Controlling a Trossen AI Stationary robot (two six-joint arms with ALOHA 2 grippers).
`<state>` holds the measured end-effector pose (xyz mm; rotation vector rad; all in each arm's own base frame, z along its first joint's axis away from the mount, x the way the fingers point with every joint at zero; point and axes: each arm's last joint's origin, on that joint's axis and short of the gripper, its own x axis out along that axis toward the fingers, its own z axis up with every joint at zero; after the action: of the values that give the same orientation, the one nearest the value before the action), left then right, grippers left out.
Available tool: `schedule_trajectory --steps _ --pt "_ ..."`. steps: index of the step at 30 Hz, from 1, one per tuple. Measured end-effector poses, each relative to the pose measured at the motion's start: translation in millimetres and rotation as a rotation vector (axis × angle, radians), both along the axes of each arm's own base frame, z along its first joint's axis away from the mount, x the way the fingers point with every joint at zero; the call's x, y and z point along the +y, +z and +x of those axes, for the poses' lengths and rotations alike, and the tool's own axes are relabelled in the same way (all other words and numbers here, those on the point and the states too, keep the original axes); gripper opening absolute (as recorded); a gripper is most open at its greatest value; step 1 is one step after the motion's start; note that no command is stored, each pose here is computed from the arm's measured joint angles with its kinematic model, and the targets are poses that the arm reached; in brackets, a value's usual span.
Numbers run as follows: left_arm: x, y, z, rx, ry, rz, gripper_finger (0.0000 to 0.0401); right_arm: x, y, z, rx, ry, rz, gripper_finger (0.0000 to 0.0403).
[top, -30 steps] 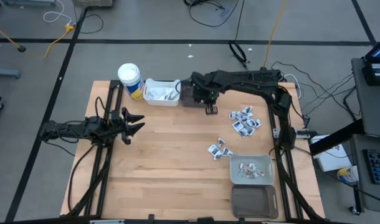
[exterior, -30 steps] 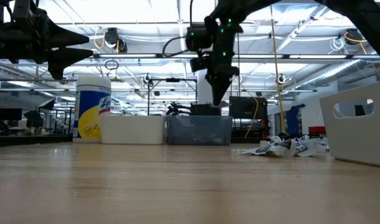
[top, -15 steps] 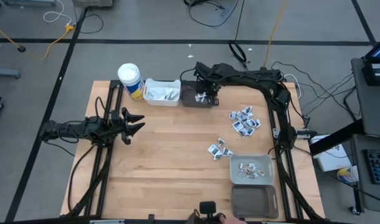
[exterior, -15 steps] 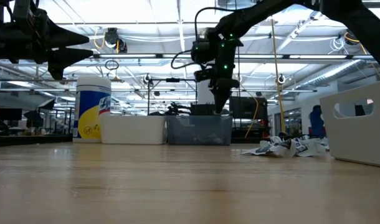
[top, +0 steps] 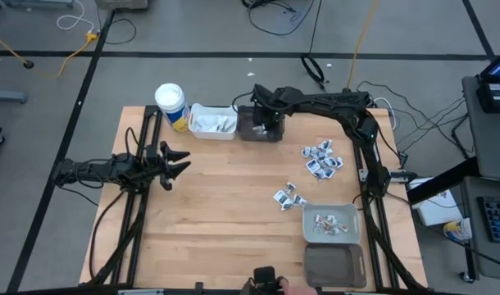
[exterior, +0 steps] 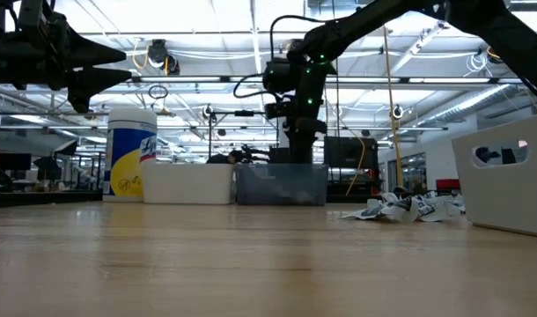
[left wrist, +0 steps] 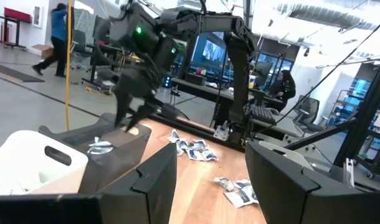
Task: Pick & Place First Aid Supplies
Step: Put the gray towelette pack into the top black bin
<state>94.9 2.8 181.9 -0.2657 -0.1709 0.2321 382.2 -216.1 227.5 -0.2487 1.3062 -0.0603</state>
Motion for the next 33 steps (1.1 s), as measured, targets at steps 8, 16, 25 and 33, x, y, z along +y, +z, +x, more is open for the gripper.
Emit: schedule_trajectory --steps 8,16,25,33 --pt "0.0 0.0 0.0 0.000 0.000 0.000 0.0196 4.8 -1.7 -0.9 0.032 -0.109 0.006 0.0154" --pt "0.0 0.0 0.0 0.000 0.000 0.000 0.0196 24.5 25.9 -22.7 0.052 -0.347 0.204 0.0144" --pt "0.0 0.0 0.0 0.000 0.000 0.000 0.0196 58.5 42.3 -29.7 0.040 -0.512 0.259 0.0142" --pt "0.0 0.0 0.0 0.000 0.000 0.000 0.0196 116.5 21.4 -53.1 0.037 -0.652 0.309 0.0141"
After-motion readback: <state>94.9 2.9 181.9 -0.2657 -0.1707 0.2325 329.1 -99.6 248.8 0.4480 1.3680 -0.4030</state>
